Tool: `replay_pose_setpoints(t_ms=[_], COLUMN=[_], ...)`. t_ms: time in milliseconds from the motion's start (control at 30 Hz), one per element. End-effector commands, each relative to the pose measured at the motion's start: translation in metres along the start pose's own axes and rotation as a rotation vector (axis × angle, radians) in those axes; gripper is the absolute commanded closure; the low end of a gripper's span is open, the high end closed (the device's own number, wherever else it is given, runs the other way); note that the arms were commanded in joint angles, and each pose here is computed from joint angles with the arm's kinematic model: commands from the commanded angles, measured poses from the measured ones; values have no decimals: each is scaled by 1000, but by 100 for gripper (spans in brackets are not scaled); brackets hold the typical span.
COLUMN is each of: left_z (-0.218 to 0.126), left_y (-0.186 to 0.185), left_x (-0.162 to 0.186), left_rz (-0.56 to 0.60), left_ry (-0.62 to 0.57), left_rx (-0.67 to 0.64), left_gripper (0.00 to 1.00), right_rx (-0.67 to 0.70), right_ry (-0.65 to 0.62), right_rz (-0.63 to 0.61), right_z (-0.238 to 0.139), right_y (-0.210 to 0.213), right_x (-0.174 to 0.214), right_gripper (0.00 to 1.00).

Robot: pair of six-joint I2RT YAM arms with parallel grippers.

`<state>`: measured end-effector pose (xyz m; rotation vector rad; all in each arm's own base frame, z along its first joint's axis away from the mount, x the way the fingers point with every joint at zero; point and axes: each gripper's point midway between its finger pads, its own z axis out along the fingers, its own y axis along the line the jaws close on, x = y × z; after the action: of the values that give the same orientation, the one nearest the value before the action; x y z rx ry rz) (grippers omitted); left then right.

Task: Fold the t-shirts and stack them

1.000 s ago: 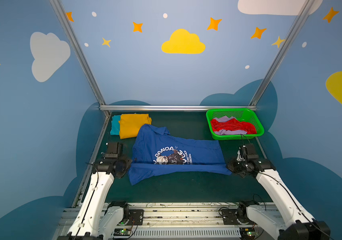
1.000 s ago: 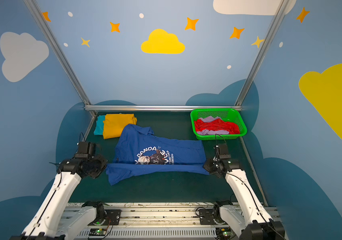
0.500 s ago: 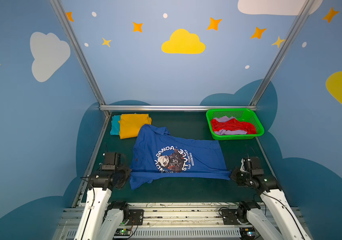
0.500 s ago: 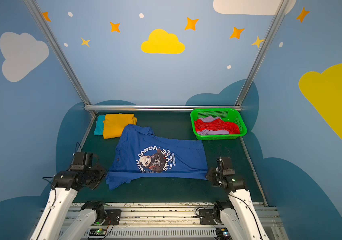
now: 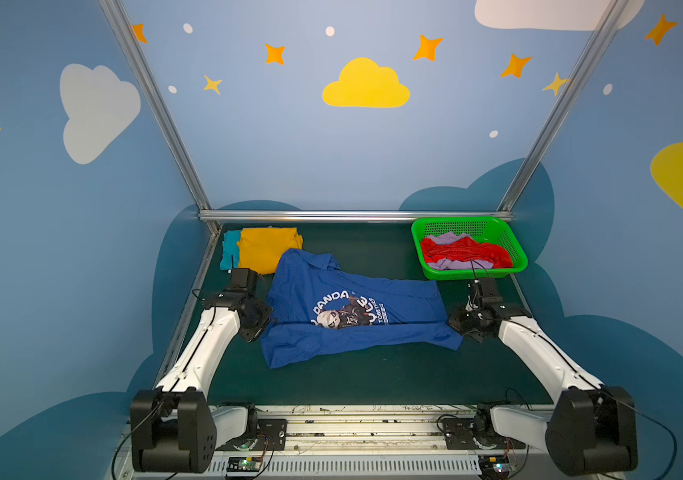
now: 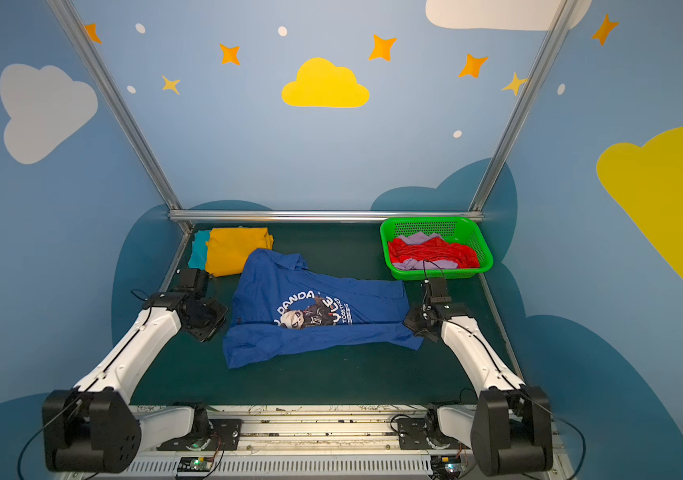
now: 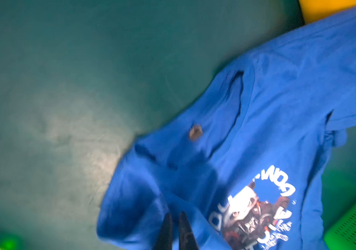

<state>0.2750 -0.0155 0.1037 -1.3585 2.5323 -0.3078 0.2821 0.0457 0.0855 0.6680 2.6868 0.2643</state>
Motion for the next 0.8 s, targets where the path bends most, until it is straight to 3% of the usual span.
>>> replay_pose_setpoints(t_ms=[0, 200, 267, 333, 467, 600, 767], left_z=[15, 28, 25, 19, 7, 6, 16], left_y=[-11, -17, -20, -21, -19, 2, 38], left_x=[-11, -20, -21, -19, -2, 30, 63], left_rz=[62, 102, 103, 105, 146, 191, 151], left_ry=[-16, -9, -15, -14, 3, 47, 94], left_rx=[-39, -106, -97, -89, -78, -121, -111], left_gripper=[87, 89, 88, 76, 46, 42, 34], right_rx=[87, 87, 70, 66, 72, 78, 107], right_ry=[64, 205, 220, 224, 209, 174, 132], right_rz=[10, 16, 17, 16, 16, 18, 14], right_z=[11, 43, 48, 50, 43, 25, -3], right_y=[-3, 13, 18, 20, 19, 13, -4], right_x=[-10, -11, -12, -13, -14, -12, -1], right_gripper=[100, 98, 74, 60, 44, 38, 29])
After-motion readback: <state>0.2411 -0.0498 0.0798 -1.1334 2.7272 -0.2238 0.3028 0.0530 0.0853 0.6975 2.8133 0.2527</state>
